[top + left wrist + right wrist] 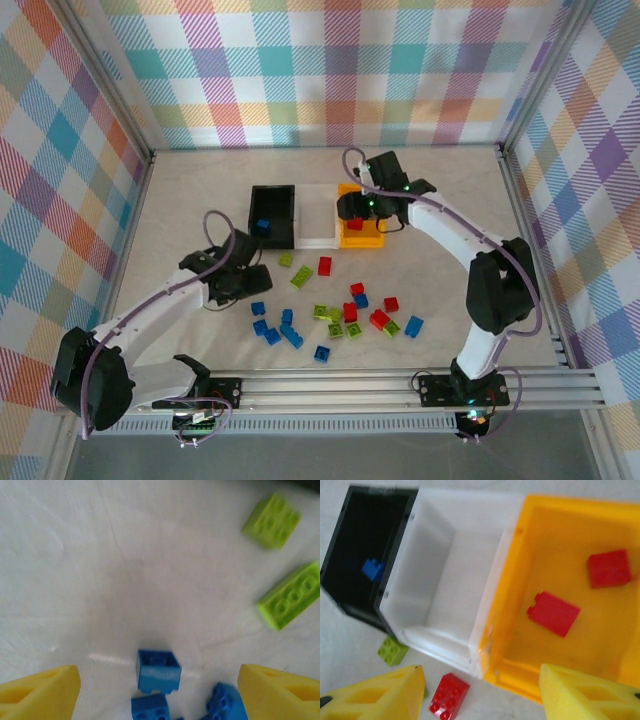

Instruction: Sort the legos into containers by color

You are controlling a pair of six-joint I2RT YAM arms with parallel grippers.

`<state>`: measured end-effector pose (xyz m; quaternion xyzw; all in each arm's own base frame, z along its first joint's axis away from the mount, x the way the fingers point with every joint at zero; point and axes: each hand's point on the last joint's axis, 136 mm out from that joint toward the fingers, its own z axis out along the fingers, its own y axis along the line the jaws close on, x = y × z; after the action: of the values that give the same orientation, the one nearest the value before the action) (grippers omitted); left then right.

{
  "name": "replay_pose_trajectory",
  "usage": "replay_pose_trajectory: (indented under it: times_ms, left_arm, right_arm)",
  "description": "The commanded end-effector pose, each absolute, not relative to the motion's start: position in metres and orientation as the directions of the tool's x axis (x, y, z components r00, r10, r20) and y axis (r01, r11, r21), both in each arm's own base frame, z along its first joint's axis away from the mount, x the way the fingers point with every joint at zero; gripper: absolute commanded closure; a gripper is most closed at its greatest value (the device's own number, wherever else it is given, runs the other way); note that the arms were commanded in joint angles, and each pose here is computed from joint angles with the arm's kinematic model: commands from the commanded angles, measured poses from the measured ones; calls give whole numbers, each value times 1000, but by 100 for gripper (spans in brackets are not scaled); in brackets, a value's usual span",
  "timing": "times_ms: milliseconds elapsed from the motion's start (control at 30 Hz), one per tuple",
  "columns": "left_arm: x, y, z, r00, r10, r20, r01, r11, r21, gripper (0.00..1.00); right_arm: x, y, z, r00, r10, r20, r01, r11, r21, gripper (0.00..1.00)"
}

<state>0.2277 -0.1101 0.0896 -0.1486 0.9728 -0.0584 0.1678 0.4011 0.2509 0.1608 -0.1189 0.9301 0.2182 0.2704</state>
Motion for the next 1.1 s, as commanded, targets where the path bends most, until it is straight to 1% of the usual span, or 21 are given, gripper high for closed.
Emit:
replay_pose_trajectory:
  times_ms: [0,67,133,200,367,400,500,700,800,900,967,1067]
  left_arm:
    - [210,-115,66,-918,-316,-240,-285,946,-155,19]
    - [209,-122,58,-922,-312,-227,-275,944,-182,19]
    - [210,-130,55,-928,-297,-224,-256,947,-196,17]
    - [210,-132,50,-937,-277,-213,-242,954,-174,17]
    - [208,-125,27,-952,-251,-176,-240,967,-82,25]
    - [209,-125,24,-952,-251,-175,-241,968,-75,27]
    - [212,-125,19,-952,-249,-178,-242,968,-62,43]
    - [218,-129,25,-950,-245,-192,-235,969,-72,62]
    - [219,-127,33,-948,-248,-200,-239,968,-72,66]
    - [229,-130,57,-936,-249,-248,-231,968,-98,67]
    - [244,-132,78,-921,-268,-285,-238,962,-135,67]
    - [282,-129,111,-879,-333,-342,-278,940,-200,72]
  right_arm:
    - [391,249,146,-843,-81,-531,-322,868,378,38]
    - [386,248,143,-845,-79,-528,-321,866,383,38]
    - [385,246,142,-844,-79,-530,-319,869,377,38]
    - [383,244,143,-841,-80,-535,-319,872,372,38]
    - [381,240,148,-831,-77,-551,-321,874,364,38]
    - [381,240,149,-831,-78,-551,-322,875,362,38]
    - [379,239,150,-829,-76,-553,-321,875,361,38]
    - [378,236,152,-827,-81,-557,-321,881,348,38]
    - [377,235,152,-828,-79,-555,-318,881,349,39]
    - [376,235,154,-826,-78,-559,-319,882,348,39]
    - [375,234,154,-826,-78,-558,-320,880,351,39]
    - [370,235,153,-833,-78,-548,-320,875,362,39]
